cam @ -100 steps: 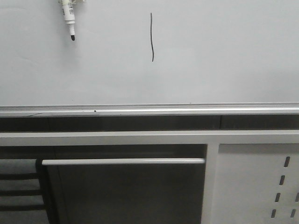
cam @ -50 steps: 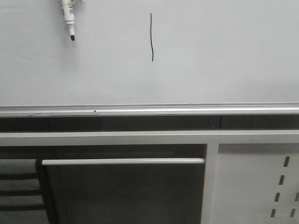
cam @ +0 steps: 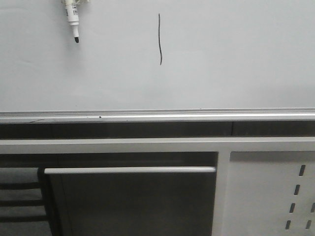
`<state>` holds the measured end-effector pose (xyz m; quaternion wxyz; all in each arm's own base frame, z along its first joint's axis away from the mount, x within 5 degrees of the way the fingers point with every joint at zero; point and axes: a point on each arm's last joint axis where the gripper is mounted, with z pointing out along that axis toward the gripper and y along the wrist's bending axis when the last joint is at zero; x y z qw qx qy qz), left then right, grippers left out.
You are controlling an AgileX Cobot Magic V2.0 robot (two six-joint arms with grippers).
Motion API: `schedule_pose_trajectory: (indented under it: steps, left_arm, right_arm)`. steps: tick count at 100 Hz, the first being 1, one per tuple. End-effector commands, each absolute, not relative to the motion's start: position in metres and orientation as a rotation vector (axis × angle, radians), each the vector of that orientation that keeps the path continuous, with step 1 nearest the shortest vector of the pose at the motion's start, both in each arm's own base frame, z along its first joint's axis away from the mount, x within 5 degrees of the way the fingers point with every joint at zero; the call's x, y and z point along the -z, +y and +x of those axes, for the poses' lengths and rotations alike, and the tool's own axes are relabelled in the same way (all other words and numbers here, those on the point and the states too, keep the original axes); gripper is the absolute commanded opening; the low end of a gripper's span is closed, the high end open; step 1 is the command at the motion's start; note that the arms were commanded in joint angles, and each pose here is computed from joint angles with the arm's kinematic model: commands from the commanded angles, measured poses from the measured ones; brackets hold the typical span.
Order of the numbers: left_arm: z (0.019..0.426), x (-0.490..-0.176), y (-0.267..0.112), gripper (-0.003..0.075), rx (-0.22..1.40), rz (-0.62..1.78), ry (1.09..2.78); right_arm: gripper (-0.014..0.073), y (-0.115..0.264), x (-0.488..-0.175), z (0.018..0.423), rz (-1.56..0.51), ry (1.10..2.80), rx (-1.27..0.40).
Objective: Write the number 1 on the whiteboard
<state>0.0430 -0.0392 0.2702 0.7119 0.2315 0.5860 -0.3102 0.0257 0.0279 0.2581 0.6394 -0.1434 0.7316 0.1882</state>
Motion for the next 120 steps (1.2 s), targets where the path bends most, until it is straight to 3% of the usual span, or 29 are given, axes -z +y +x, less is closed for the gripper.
schedule_pose_trajectory:
  steps: [1, 7, 36, 49, 73, 120]
  left_arm:
    - [0.041, -0.28, -0.039, -0.002, 0.571, 0.598, 1.214]
    - [0.042, -0.278, -0.039, -0.002, 0.499, 0.621, 1.204]
    - [0.059, -0.249, -0.019, -0.002, 0.295, 0.189, 1.416]
    - [0.054, -0.234, -0.013, -0.002, 0.217, 0.141, 1.421]
    - [0.055, -0.201, -0.012, -0.002, 0.196, 0.137, 1.483]
    - [0.055, -0.2, -0.012, -0.002, 0.218, 0.122, 1.5]
  right_arm:
    - [-0.0064, 0.026, -0.27, 0.026, -0.284, 1.605, -0.432]
    - [-0.0064, 0.026, -0.27, 0.026, -0.284, 1.605, -0.432]
    - [-0.0064, 0.026, -0.27, 0.026, -0.284, 1.605, -0.432]
    - [-0.0064, 0.026, -0.27, 0.026, -0.284, 1.605, -0.432]
    - [-0.0064, 0.026, -0.27, 0.026, -0.286, 1.608, -0.433]
    - [-0.0064, 0.027, -0.269, 0.026, -0.289, 1.615, -0.435]
